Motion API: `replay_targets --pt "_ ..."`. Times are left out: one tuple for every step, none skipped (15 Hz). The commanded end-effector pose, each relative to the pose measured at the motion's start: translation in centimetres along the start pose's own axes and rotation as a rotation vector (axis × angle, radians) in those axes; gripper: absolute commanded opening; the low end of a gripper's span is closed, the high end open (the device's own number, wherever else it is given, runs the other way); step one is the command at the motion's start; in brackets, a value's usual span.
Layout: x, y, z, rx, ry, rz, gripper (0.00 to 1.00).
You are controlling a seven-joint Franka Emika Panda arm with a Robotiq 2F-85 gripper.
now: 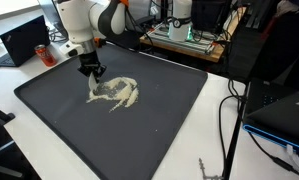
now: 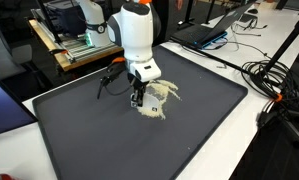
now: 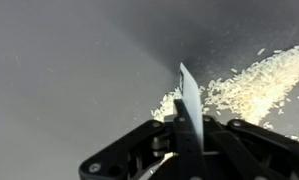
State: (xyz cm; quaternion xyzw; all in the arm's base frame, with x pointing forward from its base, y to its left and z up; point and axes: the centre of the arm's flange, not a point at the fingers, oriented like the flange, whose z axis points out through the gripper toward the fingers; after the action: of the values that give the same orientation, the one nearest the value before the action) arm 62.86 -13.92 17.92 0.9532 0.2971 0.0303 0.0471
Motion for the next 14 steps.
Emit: replay_targets --pt "-0.4 -0.7 -1.8 -0.004 -0.017 -0.034 0.01" --pt "-0.7 -1.1 -2.5 -0.004 -0.021 -0.047 0.01" --pt "-1.1 -1.5 -3.5 -0.007 -0.026 -0.062 0.01" --pt "-1.5 -1.9 -4.5 -0.022 -0.031 -0.067 0.01" --pt "-1.8 -2.4 -5.6 -0.036 -0.027 -0.076 0.01" --pt "-2.1 -3.2 -6.7 -0.046 -0.030 -0.084 0.01" --pt "-2.4 -3.9 -7.6 -0.057 -0.034 -0.094 0.01" --pt "-2.5 -4.7 -8.6 -0.069 -0.025 -0.107 0.01" --pt "-2.6 -5.9 -9.6 -0.080 -0.014 -0.119 0.01" --pt "-2.6 -6.9 -10.4 -0.089 -0.008 -0.134 0.01" --pt "-2.5 -8.1 -11.1 -0.103 -0.004 -0.147 0.01" --pt "-2.4 -9.2 -11.8 -0.119 0.003 -0.160 0.01" --pt "-2.3 -10.3 -12.5 -0.134 0.004 -0.168 0.01" --pt "-2.1 -11.5 -13.2 -0.148 0.010 -0.179 0.01"
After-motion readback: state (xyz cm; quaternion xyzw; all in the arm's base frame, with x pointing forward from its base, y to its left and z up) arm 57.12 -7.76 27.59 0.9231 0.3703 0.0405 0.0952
